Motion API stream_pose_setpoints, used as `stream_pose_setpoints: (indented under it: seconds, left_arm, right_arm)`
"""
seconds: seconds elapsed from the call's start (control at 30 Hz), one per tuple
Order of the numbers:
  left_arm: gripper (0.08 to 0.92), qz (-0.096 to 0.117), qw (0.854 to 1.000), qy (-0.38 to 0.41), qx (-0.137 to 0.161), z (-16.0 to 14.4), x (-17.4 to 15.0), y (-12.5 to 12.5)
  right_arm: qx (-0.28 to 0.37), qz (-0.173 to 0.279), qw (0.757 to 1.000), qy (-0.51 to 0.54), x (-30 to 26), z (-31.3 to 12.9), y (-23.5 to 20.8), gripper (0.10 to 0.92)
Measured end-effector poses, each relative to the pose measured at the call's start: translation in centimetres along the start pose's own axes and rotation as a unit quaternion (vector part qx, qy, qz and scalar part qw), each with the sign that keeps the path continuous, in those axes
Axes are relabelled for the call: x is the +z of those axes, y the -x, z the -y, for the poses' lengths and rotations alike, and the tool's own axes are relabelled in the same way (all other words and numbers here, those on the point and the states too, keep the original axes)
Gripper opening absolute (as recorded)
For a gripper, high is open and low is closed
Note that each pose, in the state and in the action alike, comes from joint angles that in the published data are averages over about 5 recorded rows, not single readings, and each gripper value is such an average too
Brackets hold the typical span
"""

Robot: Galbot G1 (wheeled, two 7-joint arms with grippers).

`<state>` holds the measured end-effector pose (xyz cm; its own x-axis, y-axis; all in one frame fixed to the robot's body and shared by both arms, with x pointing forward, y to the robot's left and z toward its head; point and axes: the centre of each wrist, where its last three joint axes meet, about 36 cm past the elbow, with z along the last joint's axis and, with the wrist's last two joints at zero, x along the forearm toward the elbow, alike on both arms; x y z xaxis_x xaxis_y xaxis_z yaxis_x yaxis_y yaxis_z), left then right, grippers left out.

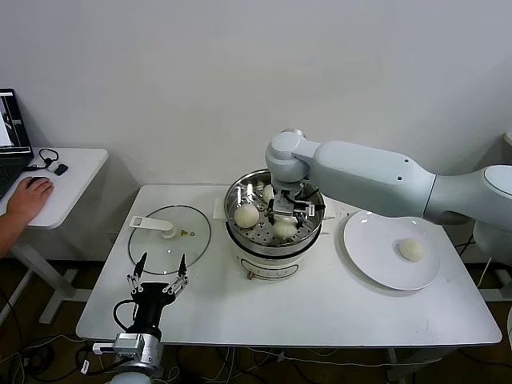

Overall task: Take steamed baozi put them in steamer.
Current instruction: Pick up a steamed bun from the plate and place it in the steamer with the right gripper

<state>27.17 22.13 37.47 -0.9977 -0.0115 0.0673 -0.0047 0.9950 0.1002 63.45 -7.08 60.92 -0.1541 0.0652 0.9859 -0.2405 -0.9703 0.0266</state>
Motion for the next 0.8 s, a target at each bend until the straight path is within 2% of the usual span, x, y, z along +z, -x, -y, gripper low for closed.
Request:
stream_pose_setpoints:
  seconds: [0.63, 0.8]
  left_arm:
    - [0.823, -0.004, 1.0, -0.001, 0.002, 0.3, 0.3, 0.1]
    - [0.823, -0.004, 1.0, 0.0, 0.003, 0.3, 0.3, 0.1]
  right_arm:
    - [0.006, 0.013, 1.0, 0.006, -0.2, 0.6, 1.5, 0.721]
    - [0.009, 0.017, 1.0, 0.009, 0.0, 0.5, 1.6, 0.786]
